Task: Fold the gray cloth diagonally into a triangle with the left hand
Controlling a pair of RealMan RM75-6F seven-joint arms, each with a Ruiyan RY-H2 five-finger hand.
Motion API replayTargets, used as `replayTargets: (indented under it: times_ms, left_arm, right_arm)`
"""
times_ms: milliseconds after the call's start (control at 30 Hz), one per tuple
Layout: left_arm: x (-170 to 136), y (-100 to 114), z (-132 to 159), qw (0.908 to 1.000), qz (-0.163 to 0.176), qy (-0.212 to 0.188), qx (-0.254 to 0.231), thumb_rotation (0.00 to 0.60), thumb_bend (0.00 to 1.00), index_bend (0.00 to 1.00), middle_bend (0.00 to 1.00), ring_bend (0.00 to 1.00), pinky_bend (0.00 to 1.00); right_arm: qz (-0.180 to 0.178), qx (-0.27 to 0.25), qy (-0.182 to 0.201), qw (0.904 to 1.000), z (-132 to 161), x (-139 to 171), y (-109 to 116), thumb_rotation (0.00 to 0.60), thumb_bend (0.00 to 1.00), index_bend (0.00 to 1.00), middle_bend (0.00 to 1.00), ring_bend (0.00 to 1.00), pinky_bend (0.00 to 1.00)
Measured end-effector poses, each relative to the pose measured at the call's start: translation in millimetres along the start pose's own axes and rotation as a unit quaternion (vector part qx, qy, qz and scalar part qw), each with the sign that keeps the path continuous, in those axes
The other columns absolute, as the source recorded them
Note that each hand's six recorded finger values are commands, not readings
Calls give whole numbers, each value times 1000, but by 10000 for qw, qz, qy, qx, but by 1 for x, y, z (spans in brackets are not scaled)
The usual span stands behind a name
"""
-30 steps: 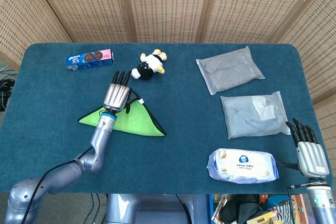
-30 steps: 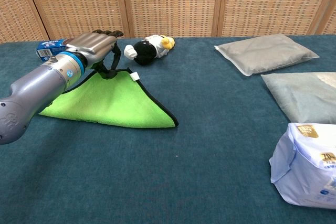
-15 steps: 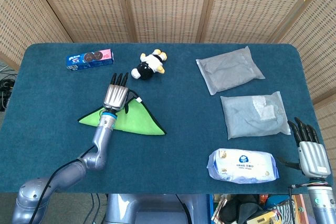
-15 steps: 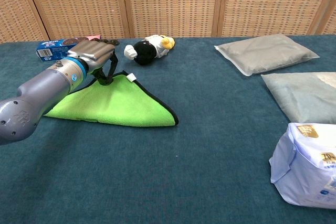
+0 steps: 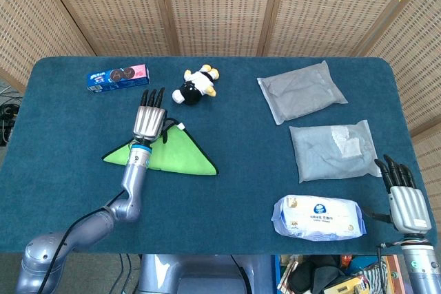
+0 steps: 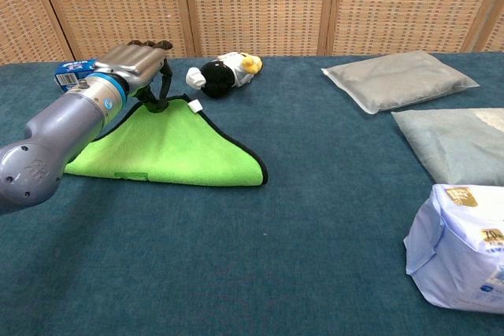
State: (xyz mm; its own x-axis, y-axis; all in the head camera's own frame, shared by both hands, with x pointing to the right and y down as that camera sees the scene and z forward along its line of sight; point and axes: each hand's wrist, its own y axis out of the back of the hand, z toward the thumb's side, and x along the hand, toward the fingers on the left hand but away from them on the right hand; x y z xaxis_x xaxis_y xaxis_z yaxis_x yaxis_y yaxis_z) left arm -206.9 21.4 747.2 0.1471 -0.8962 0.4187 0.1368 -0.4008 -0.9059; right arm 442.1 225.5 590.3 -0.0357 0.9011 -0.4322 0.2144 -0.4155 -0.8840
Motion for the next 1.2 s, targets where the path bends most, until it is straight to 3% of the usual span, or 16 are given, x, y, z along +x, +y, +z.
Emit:
replayTargets:
  times_ms: [200, 533, 733, 933, 1067, 1200]
  left_arm:
    - [-1, 9, -6, 9999, 128, 41, 63, 600, 164, 0, 0, 0, 0]
    - [-9, 10, -8, 10000, 47, -26, -4, 600, 162, 0, 0, 0, 0]
    - [-22, 18, -8, 9992, 106, -178, -354, 600, 163, 0, 0, 0, 0]
    - [-57, 31, -15, 9969, 204, -450, -610, 600, 162, 0, 0, 0, 0]
    - [-101, 38, -30, 9959, 167, -638, -620, 600, 163, 0, 0, 0, 0]
    - [-155, 37, -62, 9972, 21, -566, -494, 600, 163, 0, 0, 0, 0]
  right_arm:
    - [-57, -14, 75, 10000, 4, 1, 2, 600, 0, 0, 0, 0, 0]
    - [-39, -24, 95, 9999, 5, 1, 1, 600, 0, 0, 0, 0, 0]
    - [-2, 21, 79, 10000, 3, 1, 0, 600, 0, 0, 0, 0, 0]
    - [-23, 144, 1, 9999, -3, 0, 4, 600, 0, 0, 0, 0, 0]
    - [-47, 362, -37, 9993, -7, -1, 7, 600, 0, 0, 0, 0, 0]
    - [-35, 575, -72, 9983, -11, -1, 8, 600, 0, 0, 0, 0, 0]
